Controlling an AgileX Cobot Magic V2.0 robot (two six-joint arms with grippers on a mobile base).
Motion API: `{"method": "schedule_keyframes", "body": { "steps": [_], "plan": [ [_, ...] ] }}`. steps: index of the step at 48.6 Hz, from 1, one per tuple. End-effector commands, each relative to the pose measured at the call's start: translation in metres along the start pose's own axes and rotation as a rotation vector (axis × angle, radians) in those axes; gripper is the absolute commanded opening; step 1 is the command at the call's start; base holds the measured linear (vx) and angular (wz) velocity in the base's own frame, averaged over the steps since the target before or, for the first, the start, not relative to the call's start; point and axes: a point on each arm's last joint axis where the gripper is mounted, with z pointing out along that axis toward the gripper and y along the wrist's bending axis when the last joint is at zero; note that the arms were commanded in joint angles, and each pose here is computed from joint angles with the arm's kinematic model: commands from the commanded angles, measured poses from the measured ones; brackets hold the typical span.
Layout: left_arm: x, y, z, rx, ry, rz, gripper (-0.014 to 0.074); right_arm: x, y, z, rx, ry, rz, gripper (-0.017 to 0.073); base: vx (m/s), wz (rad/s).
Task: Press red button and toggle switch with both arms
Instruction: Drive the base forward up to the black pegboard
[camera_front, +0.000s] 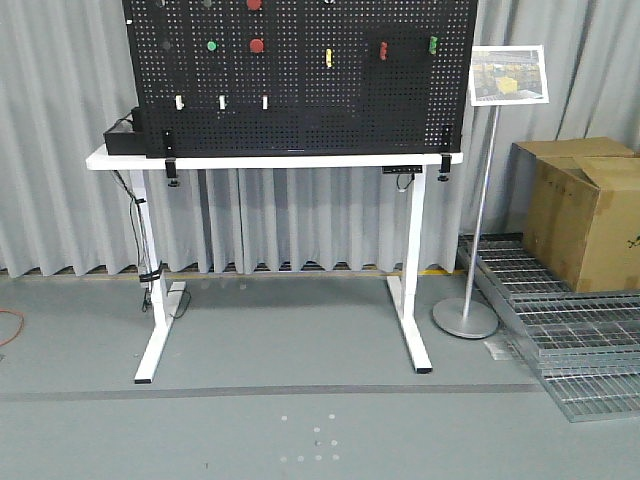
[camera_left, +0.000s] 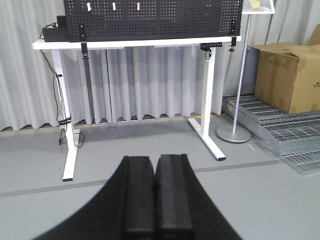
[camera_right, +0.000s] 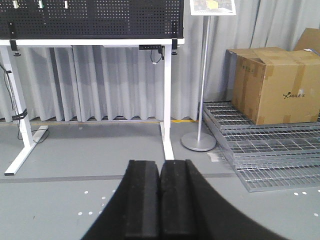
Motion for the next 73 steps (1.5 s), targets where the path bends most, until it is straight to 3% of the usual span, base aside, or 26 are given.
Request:
{"method": "schedule_keyframes", "body": {
  "steps": [1,43,73],
  "plan": [
    [0.0029,0.0007,0.0004,-0.004,-0.064,-0.012,0.0002,-0.0042,0.0001,-0.0009,0.002,-0.085,-0.009,-0.0003,0.00,0.00],
    [0.0029,0.0007,0.0004,-0.004,-0.064,-0.012,0.0002,-0.0042,0.0001,-0.0009,0.002,-0.085,-0.009,-0.0003,0.02,0.00],
    [0.0029,0.0007,0.0004,-0.004,-0.064,-0.012,0.0002,-0.0042,0.0001,-0.0009,0.002,-0.085,-0.009,-0.0003,0.30,0.03]
  ]
}}
